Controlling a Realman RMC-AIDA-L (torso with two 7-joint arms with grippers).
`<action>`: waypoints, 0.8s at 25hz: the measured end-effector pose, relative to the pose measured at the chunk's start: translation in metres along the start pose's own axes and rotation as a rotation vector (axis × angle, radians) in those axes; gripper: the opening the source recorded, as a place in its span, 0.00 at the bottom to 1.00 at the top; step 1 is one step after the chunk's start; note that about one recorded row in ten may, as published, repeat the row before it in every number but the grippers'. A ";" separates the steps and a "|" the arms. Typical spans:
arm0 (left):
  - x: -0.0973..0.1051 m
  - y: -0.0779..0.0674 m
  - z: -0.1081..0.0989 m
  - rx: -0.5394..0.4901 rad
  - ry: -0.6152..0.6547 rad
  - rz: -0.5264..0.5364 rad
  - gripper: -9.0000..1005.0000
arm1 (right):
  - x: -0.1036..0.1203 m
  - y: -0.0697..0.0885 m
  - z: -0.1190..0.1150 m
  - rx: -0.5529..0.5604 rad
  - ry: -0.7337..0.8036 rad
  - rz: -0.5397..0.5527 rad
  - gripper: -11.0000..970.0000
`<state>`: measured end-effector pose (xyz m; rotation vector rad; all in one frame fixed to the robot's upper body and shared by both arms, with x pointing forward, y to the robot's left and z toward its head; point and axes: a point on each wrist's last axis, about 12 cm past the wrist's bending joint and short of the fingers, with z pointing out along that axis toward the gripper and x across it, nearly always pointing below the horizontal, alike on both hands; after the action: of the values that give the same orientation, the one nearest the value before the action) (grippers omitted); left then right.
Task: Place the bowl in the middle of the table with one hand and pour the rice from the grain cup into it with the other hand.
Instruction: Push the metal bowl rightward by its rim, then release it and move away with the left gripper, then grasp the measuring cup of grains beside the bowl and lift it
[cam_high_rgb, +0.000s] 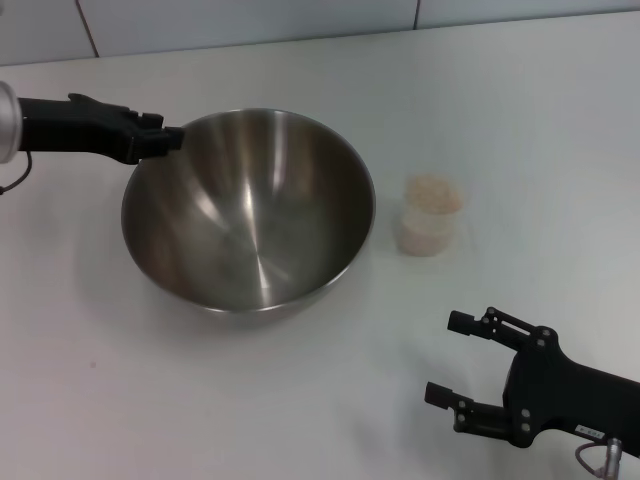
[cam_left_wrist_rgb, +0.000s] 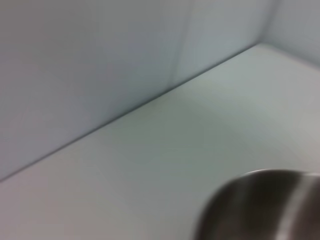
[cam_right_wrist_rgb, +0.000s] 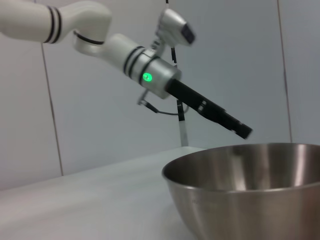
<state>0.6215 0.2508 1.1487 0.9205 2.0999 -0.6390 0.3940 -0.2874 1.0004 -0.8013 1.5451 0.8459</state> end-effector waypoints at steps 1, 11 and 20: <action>0.000 0.000 0.000 0.000 0.000 0.000 0.20 | 0.000 0.000 0.000 0.000 0.000 0.000 0.82; 0.073 -0.047 -0.055 0.016 -0.178 0.274 0.47 | 0.000 -0.019 -0.008 0.249 -0.039 0.006 0.81; 0.094 -0.048 -0.059 0.017 -0.186 0.236 0.81 | 0.004 -0.044 -0.005 0.469 -0.026 0.048 0.81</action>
<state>0.5156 0.2992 1.1169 1.0571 1.7917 -0.5959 0.4288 -0.3144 0.9928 -0.4106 1.6571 0.4923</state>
